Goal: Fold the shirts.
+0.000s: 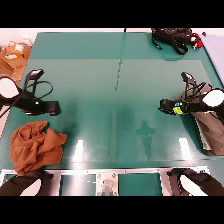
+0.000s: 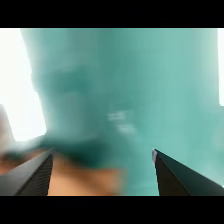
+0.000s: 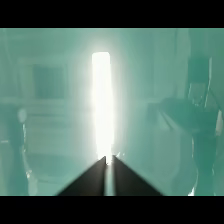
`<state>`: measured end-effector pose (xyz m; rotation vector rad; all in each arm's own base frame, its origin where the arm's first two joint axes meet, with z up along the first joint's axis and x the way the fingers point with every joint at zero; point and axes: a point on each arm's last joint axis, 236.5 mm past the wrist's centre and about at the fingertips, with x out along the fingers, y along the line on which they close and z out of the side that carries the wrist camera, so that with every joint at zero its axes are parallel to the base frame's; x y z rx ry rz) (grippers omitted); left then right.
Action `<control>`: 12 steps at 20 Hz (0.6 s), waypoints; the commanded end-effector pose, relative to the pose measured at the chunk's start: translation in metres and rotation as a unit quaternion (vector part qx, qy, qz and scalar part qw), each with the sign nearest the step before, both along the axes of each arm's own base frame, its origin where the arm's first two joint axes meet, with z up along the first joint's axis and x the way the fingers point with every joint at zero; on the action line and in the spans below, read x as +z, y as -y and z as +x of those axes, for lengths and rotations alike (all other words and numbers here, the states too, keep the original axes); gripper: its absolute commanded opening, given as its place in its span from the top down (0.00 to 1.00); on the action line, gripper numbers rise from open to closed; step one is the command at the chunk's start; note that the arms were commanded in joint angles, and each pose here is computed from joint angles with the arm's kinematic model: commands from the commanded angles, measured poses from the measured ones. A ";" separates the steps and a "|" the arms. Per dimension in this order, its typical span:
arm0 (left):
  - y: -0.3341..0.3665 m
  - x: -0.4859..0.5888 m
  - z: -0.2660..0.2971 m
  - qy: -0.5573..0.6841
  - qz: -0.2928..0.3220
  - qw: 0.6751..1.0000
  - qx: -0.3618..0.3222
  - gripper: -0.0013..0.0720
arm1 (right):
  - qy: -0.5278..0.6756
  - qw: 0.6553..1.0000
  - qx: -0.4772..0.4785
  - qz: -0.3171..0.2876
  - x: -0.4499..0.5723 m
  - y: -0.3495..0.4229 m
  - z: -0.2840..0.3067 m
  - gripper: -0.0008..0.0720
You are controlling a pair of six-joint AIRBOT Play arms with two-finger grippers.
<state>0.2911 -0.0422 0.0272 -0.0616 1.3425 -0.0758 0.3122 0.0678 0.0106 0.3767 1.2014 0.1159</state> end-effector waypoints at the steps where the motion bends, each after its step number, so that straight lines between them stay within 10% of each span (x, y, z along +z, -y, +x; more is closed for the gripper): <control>1: -0.114 0.015 -0.016 -0.021 0.228 0.970 0.086 0.00 | 0.022 1.000 -0.008 -0.001 0.004 0.002 0.010 0.70; 12: -0.133 -0.113 -0.153 -0.240 0.108 0.952 0.157 0.00 | 0.046 0.999 -0.016 -0.002 0.009 0.004 0.021 0.61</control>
